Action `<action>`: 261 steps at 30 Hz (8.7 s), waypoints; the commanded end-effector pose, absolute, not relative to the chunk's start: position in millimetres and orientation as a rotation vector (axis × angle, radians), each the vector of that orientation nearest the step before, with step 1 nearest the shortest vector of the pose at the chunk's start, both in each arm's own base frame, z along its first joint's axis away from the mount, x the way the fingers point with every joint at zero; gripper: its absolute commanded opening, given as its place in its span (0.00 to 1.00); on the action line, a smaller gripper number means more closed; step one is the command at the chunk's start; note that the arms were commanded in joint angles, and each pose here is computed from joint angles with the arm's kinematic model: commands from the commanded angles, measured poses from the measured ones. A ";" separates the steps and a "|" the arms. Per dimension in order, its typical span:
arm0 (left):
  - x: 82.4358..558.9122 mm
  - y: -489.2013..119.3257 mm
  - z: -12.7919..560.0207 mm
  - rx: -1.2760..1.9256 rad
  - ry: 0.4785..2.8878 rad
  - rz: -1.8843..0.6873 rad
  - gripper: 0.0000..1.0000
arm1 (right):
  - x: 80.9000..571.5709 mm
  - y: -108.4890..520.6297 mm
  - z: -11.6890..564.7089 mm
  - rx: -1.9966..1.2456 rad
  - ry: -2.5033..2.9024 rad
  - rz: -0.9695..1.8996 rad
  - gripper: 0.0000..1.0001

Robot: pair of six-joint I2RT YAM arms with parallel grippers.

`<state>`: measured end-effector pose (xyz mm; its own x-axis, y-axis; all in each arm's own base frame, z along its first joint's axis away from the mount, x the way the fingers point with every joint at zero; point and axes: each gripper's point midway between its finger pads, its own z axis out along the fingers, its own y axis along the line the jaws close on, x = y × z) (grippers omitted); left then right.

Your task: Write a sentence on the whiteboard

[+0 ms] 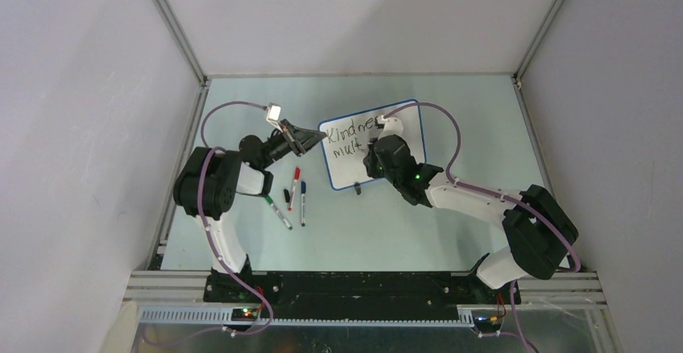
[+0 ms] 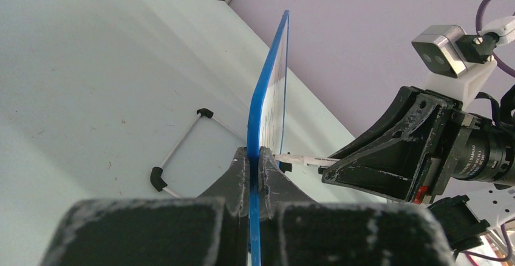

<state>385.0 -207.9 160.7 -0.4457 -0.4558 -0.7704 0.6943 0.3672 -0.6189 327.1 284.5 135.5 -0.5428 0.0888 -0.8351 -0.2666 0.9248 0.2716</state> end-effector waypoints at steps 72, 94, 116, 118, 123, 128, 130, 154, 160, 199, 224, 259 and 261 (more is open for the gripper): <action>381.9 -204.0 185.0 0.297 1.444 -1.273 0.00 | 341.0 279.3 178.8 -0.161 1.888 0.600 0.00; 381.8 -203.8 185.5 0.296 1.443 -1.272 0.00 | 356.3 268.9 172.2 -0.087 1.931 0.553 0.00; 381.5 -204.0 184.8 0.299 1.445 -1.272 0.00 | 360.6 266.5 167.4 -0.069 1.956 0.543 0.00; 381.4 -204.3 185.0 0.299 1.444 -1.273 0.00 | 360.3 267.1 165.9 -0.072 1.960 0.544 0.00; 381.2 -203.9 184.4 0.297 1.446 -1.272 0.00 | 360.0 263.4 165.1 -0.058 1.967 0.529 0.00; 381.4 -203.8 184.6 0.297 1.445 -1.272 0.00 | 357.9 264.6 167.2 -0.065 1.965 0.532 0.00; 381.5 -203.8 184.8 0.297 1.445 -1.271 0.00 | 355.1 266.3 172.2 -0.080 1.948 0.540 0.00; 381.0 -203.9 184.4 0.298 1.445 -1.271 0.00 | 341.1 264.3 157.9 -0.066 1.969 0.537 0.00; 381.4 -203.8 185.2 0.299 1.443 -1.270 0.00 | 341.9 265.6 153.9 -0.070 1.979 0.539 0.00; 381.4 -203.9 185.6 0.301 1.442 -1.270 0.00 | 345.5 263.5 140.8 -0.045 2.052 0.513 0.00; 380.9 -203.7 185.8 0.302 1.441 -1.267 0.00 | 332.1 256.3 160.1 -0.055 1.998 0.511 0.00; 381.2 -205.0 185.2 0.302 1.443 -1.271 0.00 | 346.1 258.5 166.7 -0.072 1.930 0.594 0.00; 381.3 -204.7 185.0 0.301 1.443 -1.271 0.00 | 346.5 259.2 167.0 -0.074 1.930 0.595 0.00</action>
